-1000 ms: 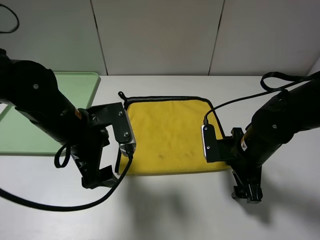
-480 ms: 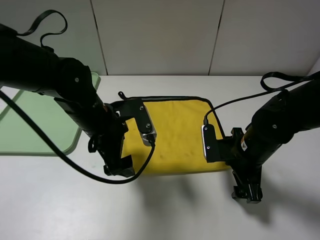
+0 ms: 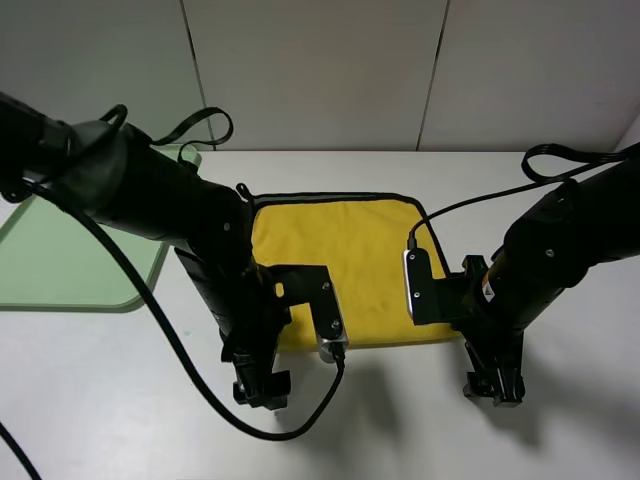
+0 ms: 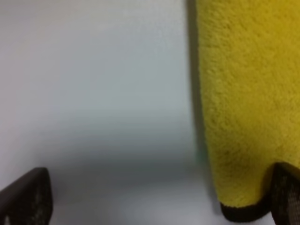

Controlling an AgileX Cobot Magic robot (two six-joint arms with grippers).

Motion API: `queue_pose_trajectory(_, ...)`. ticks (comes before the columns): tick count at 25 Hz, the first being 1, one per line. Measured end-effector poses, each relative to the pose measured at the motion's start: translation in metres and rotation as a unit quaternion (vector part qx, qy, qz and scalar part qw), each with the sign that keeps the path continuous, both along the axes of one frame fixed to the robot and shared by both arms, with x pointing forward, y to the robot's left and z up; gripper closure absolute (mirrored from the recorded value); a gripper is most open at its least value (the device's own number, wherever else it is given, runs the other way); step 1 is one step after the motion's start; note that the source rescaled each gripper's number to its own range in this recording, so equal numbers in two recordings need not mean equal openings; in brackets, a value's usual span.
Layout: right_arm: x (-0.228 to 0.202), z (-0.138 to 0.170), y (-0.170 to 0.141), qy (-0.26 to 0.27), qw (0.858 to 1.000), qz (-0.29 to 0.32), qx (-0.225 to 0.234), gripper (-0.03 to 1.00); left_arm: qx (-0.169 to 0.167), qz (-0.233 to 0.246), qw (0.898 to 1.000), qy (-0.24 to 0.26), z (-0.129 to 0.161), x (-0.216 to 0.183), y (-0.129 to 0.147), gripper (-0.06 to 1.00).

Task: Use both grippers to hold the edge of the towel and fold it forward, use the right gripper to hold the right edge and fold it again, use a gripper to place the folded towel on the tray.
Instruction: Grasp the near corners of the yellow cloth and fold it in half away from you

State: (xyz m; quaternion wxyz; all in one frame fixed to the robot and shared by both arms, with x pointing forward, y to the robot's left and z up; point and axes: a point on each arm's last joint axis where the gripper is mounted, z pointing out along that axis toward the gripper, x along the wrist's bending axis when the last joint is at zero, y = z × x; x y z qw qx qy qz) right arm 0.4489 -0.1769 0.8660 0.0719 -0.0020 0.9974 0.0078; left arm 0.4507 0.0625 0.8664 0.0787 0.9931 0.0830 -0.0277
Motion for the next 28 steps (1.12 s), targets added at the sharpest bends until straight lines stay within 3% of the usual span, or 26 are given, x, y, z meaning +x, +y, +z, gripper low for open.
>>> queue_pose_trajectory(9,0.0000,0.0000,0.0003,0.000,1.000,-0.002,0.002,-0.03,0.000,0.002,1.000,0.000,-0.0013,0.0013,-0.0014,0.02)
queue_pose_trajectory(16,0.0001,0.0000,0.0004,-0.001,1.000,-0.001,0.003,-0.03,-0.001,0.001,1.000,-0.005,-0.0019,0.0023,-0.0017,0.11)
queue_pose_trajectory(21,-0.0024,-0.0010,0.0003,0.008,1.000,-0.010,0.003,0.18,-0.006,0.000,1.000,-0.016,-0.0024,0.0043,-0.0026,0.27)
queue_pose_trajectory(28,-0.0004,-0.0011,0.0027,-0.002,1.000,-0.018,0.017,0.51,-0.008,0.001,1.000,-0.019,-0.0040,0.0051,-0.0031,0.61)
